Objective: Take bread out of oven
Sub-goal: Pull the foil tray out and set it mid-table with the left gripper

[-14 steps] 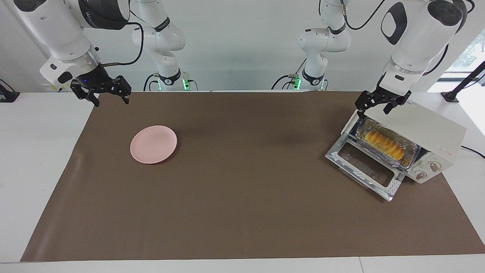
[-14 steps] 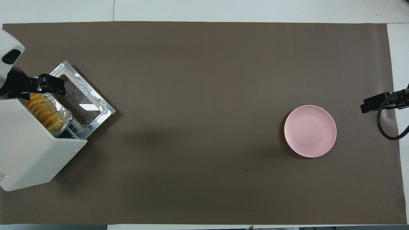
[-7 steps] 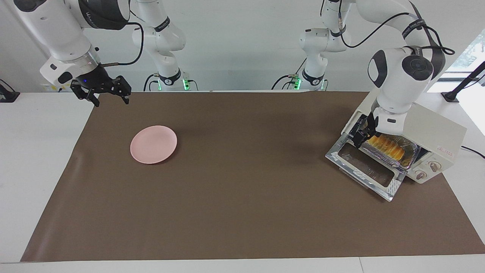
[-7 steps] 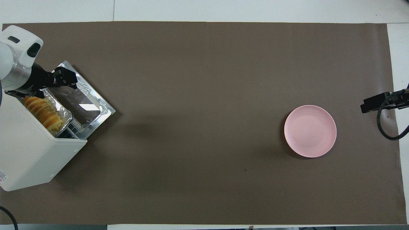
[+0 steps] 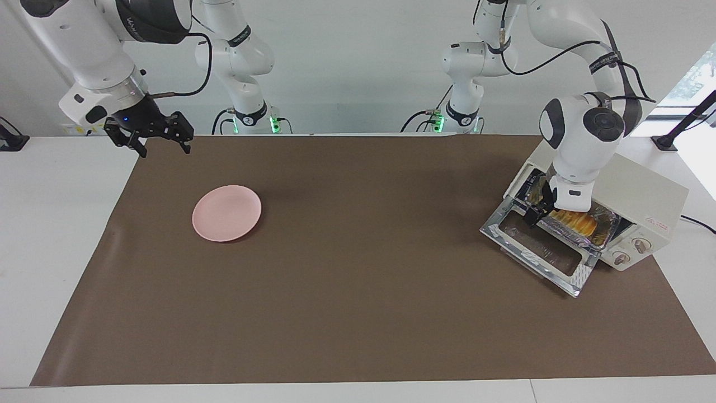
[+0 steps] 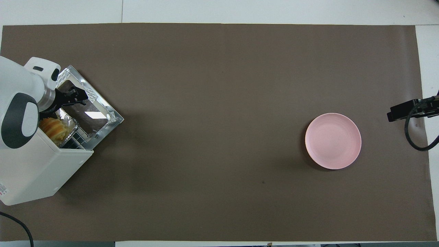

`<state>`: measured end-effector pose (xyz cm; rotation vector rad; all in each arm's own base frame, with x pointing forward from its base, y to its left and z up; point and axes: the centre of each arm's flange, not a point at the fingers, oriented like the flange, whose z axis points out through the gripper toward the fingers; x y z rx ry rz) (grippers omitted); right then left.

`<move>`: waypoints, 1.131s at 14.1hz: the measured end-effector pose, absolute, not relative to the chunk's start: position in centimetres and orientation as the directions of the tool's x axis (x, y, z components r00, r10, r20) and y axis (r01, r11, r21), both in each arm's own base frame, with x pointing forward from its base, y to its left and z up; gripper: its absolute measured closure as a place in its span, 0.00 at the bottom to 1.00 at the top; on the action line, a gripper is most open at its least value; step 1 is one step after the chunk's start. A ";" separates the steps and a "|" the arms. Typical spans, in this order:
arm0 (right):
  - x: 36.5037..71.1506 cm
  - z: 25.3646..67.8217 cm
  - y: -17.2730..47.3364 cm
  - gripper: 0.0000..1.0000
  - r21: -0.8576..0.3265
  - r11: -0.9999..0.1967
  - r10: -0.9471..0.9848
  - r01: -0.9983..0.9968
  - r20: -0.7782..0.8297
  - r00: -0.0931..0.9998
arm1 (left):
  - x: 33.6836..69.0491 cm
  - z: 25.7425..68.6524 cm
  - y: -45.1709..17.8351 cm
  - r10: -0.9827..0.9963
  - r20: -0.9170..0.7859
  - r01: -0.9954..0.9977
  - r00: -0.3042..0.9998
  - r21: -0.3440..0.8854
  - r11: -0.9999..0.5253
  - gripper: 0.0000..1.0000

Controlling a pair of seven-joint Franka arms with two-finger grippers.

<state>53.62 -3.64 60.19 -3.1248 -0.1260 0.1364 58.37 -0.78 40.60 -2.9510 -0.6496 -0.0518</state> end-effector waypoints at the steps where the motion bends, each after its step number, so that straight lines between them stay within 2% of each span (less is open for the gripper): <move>1: 53.6 60.2 -3.6 0.00 -0.015 -0.997 0.081 0.080 -0.087 0.993 | 58.4 40.3 -0.3 0.422 0.065 0.427 0.904 -0.105 -0.898 0.02; 2: 53.6 60.2 -3.6 0.00 -0.015 -0.997 0.081 0.080 -0.087 0.993 | 58.4 40.1 0.0 0.427 0.068 0.432 0.902 -0.104 -0.896 0.07; 3: 53.6 60.2 -3.6 0.00 -0.015 -0.997 0.081 0.080 -0.087 0.993 | 58.4 39.9 0.3 0.430 0.068 0.435 0.900 -0.104 -0.894 0.19; 6: 53.6 60.2 -3.6 0.00 -0.015 -0.997 0.081 0.080 -0.087 0.993 | 58.5 39.6 0.9 0.434 0.071 0.439 0.898 -0.104 -0.892 0.62; 9: 53.6 60.2 -3.6 0.00 -0.015 -0.997 0.081 0.080 -0.087 0.993 | 58.5 39.5 1.3 0.429 0.069 0.434 0.901 -0.106 -0.895 0.97; 12: 53.6 60.2 -3.6 0.00 -0.015 -0.997 0.081 0.080 -0.087 0.993 | 59.0 40.5 -1.4 0.372 0.077 0.379 0.925 -0.102 -0.920 0.99; 16: 53.6 60.2 -3.6 0.00 -0.015 -0.997 0.081 0.080 -0.087 0.993 | 60.6 46.1 -16.8 0.155 0.116 0.166 0.981 -0.087 -0.982 0.99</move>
